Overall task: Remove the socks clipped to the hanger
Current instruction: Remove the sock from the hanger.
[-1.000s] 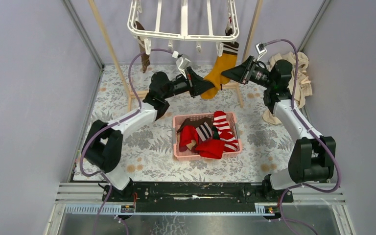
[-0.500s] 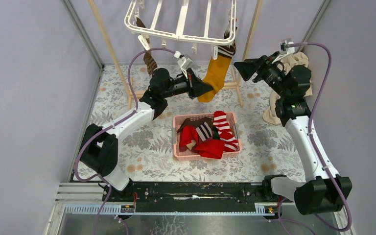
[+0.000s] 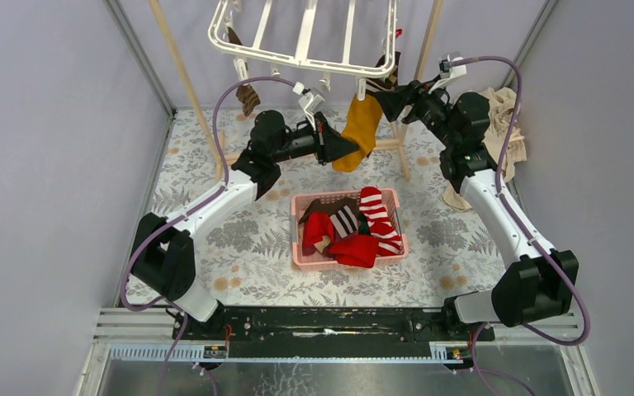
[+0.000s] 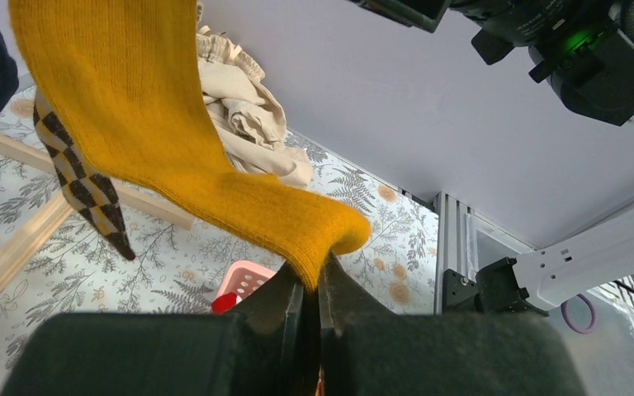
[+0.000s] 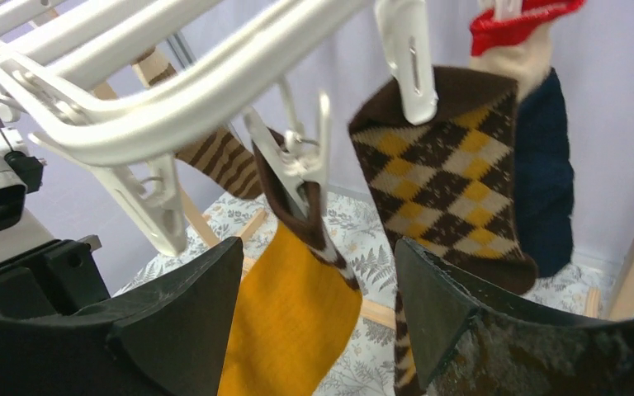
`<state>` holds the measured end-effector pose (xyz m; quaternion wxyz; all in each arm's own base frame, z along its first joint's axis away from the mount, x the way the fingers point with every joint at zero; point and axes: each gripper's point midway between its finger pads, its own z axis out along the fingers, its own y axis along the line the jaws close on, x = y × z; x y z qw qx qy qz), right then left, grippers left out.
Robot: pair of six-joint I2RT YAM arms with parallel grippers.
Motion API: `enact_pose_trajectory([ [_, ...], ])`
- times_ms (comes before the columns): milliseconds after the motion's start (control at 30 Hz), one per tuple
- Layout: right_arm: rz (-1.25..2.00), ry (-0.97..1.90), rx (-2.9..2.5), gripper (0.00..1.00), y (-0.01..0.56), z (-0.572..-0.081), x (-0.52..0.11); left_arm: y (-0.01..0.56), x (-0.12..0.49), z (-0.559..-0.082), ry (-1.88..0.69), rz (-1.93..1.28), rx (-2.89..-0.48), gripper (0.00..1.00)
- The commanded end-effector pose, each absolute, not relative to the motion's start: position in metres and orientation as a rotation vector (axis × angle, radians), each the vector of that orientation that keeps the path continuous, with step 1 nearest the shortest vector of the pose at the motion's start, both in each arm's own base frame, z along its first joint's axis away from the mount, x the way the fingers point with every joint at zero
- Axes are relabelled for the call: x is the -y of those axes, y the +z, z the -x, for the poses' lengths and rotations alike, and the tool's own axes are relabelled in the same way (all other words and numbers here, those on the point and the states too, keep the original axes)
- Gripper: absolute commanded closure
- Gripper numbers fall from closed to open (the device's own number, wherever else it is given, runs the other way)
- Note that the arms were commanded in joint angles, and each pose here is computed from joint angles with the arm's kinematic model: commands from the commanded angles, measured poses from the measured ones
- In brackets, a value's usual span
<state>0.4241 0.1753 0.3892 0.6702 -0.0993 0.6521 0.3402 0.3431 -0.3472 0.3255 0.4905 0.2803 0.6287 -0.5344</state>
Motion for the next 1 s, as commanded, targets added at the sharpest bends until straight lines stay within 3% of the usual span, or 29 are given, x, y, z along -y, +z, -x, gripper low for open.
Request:
enact_pose_trajectory([
  [0,0.271,0.692,-1.255,0.25,0.459,-0.419,-0.177,0.349,0.344,-0.336,-1.289,-0.721,-1.467,0.9],
  [433,0.249,0.685,-1.212,0.26,0.47,-0.443,-0.186,0.356,0.342,-0.326,-1.303,-0.74,-1.456,0.9],
  [967,0.237,0.698,-1.104,0.31,0.489,-0.439,-0.184,0.353,0.339,-0.318,-1.31,-0.751,-1.471,0.9],
])
